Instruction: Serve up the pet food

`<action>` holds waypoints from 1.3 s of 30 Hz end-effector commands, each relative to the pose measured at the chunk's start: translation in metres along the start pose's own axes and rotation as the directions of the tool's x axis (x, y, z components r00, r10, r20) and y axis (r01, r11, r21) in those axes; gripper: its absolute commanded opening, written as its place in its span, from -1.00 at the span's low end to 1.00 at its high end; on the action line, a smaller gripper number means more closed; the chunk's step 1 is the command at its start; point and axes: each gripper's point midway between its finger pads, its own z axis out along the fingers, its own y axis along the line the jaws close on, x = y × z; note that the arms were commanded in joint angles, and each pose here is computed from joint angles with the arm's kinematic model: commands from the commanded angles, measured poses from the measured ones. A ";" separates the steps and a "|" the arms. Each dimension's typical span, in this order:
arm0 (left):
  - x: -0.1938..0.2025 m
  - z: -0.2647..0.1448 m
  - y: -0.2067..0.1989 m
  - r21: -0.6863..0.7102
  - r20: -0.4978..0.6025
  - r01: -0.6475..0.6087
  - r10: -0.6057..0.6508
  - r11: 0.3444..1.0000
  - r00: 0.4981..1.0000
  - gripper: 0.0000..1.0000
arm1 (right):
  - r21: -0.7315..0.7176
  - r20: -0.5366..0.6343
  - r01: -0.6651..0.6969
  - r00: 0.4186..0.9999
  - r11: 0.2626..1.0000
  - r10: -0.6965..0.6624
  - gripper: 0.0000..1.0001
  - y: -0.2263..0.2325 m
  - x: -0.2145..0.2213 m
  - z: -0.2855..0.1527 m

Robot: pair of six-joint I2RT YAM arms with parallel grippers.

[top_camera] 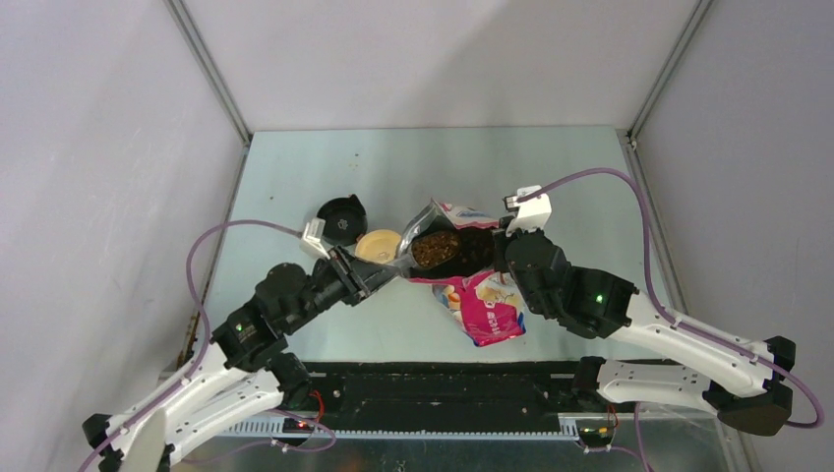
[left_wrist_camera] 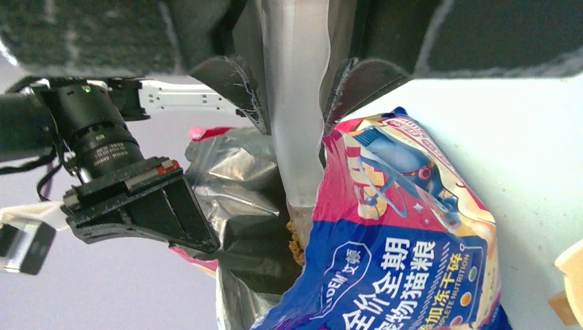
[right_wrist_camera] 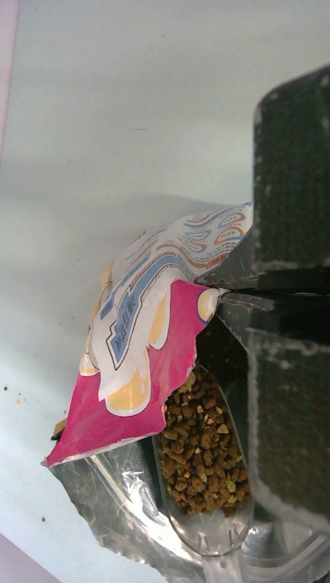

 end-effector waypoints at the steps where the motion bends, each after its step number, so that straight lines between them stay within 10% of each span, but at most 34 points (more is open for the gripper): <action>1: -0.016 0.010 -0.006 -0.117 -0.004 -0.102 0.102 0.988 0.995 -1.00 | -0.045 0.099 -0.073 0.992 0.996 0.077 -1.00 0.008 -0.038 -0.008; 8: 0.000 0.028 0.000 -0.162 -0.118 -0.139 0.121 0.977 0.986 -1.00 | -0.015 0.088 -0.054 0.995 0.998 0.055 -1.00 0.004 -0.033 -0.006; 20: -0.019 0.013 -0.009 0.095 0.122 0.023 -0.035 0.995 0.992 -1.00 | -0.013 0.097 -0.068 0.993 0.998 0.069 -1.00 0.003 -0.036 -0.006; 39: -0.004 0.009 0.012 0.393 0.134 0.207 -0.279 0.896 0.951 -1.00 | -0.003 0.168 -0.227 0.960 0.974 0.224 -1.00 -0.004 -0.055 -0.011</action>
